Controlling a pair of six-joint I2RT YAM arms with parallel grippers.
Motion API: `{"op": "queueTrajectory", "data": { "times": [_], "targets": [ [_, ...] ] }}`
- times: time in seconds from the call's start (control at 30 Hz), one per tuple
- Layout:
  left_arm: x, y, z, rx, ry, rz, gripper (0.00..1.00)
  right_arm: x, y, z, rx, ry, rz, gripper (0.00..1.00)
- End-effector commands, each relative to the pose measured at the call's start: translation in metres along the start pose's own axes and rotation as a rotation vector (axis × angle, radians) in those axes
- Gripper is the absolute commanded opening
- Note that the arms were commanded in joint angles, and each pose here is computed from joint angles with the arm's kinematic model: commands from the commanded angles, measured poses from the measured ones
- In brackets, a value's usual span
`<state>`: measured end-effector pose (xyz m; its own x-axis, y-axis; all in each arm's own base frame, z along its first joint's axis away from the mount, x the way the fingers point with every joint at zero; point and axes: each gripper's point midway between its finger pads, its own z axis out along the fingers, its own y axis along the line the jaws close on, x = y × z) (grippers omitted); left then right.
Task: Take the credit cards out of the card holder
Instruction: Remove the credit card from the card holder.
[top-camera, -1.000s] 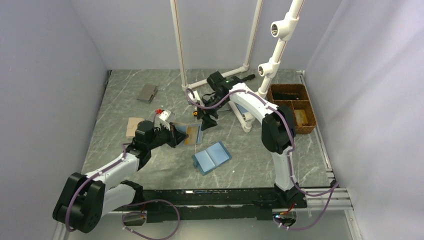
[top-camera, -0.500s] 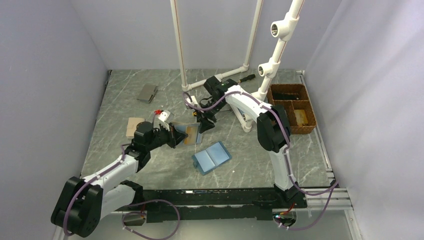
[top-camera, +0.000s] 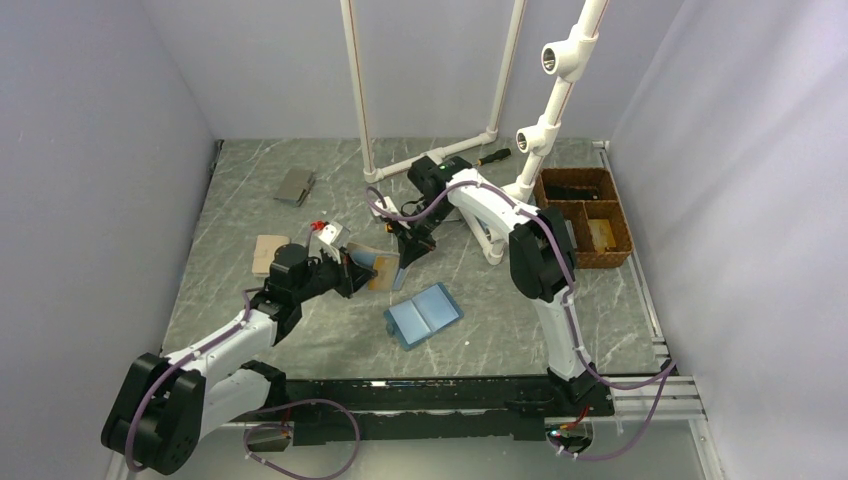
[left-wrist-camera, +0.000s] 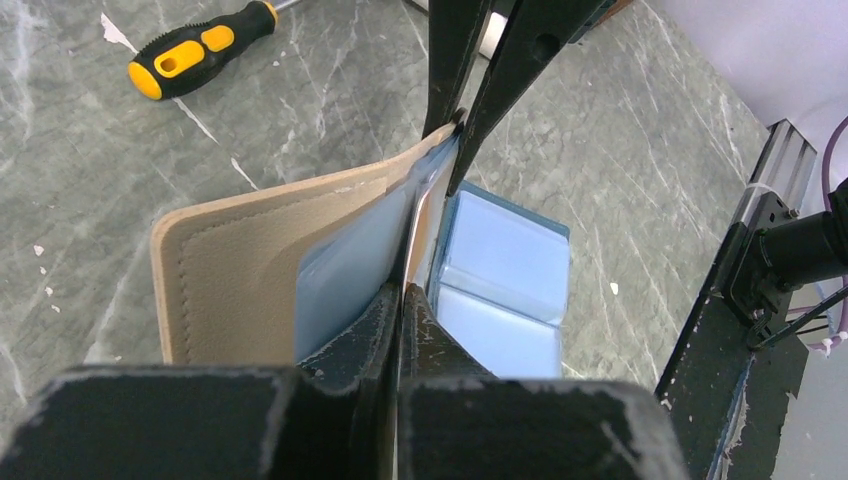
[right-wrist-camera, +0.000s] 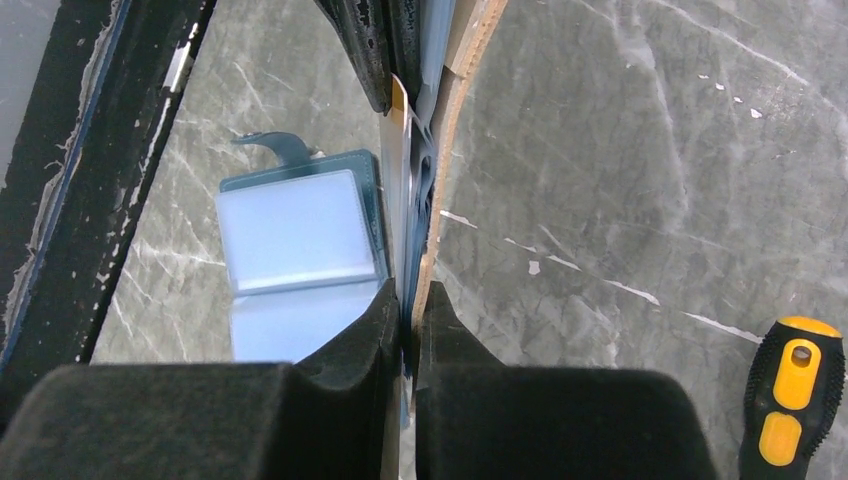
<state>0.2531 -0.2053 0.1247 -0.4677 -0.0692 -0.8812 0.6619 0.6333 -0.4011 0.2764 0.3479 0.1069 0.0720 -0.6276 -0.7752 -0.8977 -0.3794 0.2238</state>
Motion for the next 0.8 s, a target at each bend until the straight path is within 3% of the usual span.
{"op": "queueTrajectory", "data": {
  "times": [0.0, 0.53, 0.77],
  "targets": [
    [-0.014, 0.002, -0.001, -0.023, -0.049, 0.019, 0.07, -0.016, 0.005, -0.005, -0.034, -0.034, -0.034, 0.0],
    [-0.013, 0.004, -0.009, -0.068, -0.057, -0.023, 0.13, -0.005, -0.002, -0.009, -0.028, -0.021, 0.024, 0.0],
    [-0.012, 0.004, -0.01, -0.069, -0.057, -0.029, 0.0, 0.0, -0.006, -0.007, -0.022, -0.012, 0.044, 0.0]
  ]
}}
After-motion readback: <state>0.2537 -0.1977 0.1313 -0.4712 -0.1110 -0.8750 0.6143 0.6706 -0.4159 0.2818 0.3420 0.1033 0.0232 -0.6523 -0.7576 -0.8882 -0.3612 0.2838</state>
